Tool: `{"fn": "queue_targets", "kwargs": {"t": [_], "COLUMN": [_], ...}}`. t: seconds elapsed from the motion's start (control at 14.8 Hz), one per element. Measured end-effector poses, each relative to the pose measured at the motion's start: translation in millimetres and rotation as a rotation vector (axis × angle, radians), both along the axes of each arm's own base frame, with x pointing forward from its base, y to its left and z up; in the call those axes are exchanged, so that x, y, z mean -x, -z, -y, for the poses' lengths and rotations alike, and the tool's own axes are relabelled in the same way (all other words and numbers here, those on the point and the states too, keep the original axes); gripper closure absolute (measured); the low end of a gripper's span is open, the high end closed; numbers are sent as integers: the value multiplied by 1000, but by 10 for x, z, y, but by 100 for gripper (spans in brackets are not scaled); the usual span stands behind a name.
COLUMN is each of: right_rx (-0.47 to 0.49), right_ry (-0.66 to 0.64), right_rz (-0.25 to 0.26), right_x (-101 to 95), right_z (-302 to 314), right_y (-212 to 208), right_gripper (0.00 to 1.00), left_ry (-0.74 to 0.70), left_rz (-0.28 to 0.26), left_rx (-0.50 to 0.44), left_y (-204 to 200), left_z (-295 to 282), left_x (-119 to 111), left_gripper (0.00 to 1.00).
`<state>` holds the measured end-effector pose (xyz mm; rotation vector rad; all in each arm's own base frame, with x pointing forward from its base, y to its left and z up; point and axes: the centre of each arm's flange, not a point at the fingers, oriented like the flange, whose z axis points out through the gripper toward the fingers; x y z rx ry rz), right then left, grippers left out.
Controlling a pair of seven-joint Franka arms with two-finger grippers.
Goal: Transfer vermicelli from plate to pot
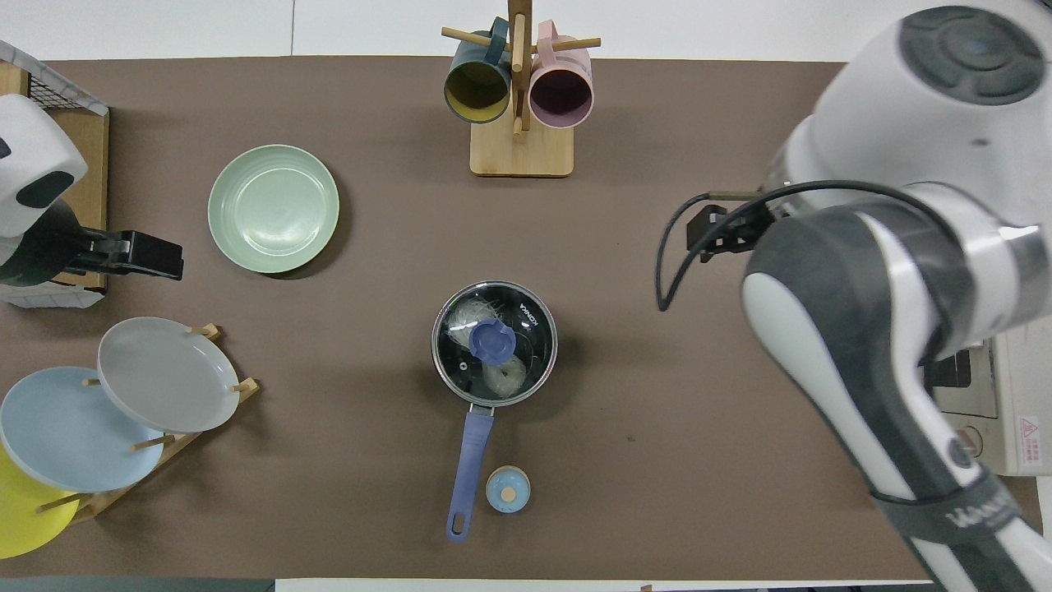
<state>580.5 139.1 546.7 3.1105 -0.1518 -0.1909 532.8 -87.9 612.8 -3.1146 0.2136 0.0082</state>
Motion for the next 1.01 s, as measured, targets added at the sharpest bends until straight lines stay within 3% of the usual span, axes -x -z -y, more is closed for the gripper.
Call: {"fn": "queue_targets", "kwargs": {"t": [0.34, 0.81, 1.01], "right_rx": [0, 0, -5], "right_ry": [-34, -36, -69], "right_rz": [-19, -84, -81], "right_x": [103, 301, 377], "right_z": [852, 1272, 1346], "right_y": [-394, -245, -186], "right_gripper": [0, 0, 0], "left_ry": [0, 0, 0], "left_rz": [0, 0, 0], "left_rx": [0, 0, 0], "left_y": [0, 0, 0], "left_z": [0, 0, 0], "left_x": [0, 0, 0], "left_gripper": [0, 0, 0]}}
